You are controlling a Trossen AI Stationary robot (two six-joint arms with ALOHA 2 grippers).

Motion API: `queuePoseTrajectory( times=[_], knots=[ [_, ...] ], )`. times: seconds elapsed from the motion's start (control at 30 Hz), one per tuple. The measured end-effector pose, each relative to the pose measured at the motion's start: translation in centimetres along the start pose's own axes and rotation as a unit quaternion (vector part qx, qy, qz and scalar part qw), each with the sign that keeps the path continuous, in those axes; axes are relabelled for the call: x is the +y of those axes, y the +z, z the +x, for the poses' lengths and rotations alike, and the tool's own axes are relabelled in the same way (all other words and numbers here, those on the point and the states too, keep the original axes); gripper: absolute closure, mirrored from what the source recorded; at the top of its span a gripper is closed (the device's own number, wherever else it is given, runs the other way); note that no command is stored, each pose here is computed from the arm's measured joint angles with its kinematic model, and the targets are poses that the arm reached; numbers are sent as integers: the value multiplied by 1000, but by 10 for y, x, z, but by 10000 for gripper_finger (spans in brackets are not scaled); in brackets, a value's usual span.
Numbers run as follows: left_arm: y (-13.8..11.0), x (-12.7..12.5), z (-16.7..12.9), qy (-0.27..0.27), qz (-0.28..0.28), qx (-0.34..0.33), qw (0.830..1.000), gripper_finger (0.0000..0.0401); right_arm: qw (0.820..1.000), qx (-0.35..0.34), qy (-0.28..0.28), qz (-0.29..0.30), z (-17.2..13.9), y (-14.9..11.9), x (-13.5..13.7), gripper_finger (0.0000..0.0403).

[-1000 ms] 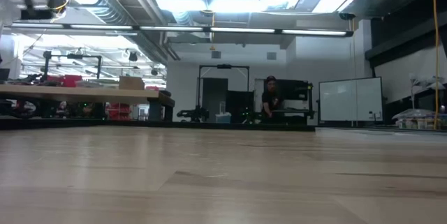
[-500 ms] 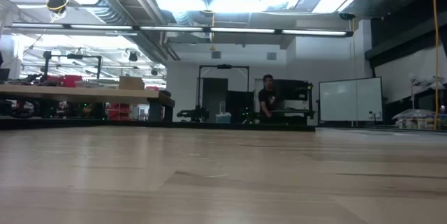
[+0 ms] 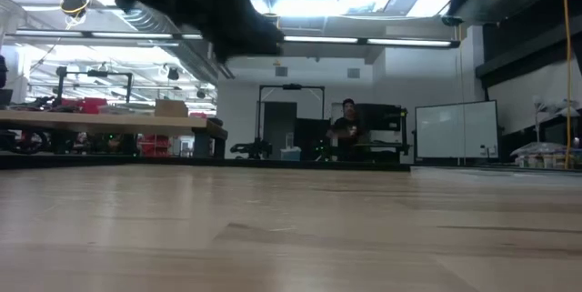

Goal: Roll bandage
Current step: Put the transparent lid on the transparent bin

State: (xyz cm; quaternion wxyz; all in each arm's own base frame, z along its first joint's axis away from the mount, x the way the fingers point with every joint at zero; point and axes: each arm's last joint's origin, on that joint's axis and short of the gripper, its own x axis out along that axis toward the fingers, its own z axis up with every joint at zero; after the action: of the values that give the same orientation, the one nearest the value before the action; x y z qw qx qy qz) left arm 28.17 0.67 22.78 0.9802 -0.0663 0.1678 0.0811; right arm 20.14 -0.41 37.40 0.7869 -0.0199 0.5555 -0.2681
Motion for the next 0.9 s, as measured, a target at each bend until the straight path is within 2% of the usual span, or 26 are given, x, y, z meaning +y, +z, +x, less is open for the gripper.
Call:
queuePoseTrajectory(
  times=[0.17, 0.37, 0.5, 0.7, 0.9],
  knots=[
    [-13, 10, 32, -55, -25, -6, 998, 246, 998, 54, -22, 5, 29, -21, 8, 281],
    [-2, 22, 57, -71, -44, -20, 996, 246, 992, 104, -50, 49, 60, -53, 13, 281],
    [8, 27, 71, -68, -30, -28, 997, 246, 991, 94, -45, 86, 77, -70, 17, 281],
    [23, 36, 92, -61, -32, -37, 997, 246, 992, 55, -3, 116, 104, -84, 27, 281],
    [22, 39, 123, -81, -36, -26, 996, 246, 990, 84, -32, 109, 129, -106, 32, 281]
  ],
)
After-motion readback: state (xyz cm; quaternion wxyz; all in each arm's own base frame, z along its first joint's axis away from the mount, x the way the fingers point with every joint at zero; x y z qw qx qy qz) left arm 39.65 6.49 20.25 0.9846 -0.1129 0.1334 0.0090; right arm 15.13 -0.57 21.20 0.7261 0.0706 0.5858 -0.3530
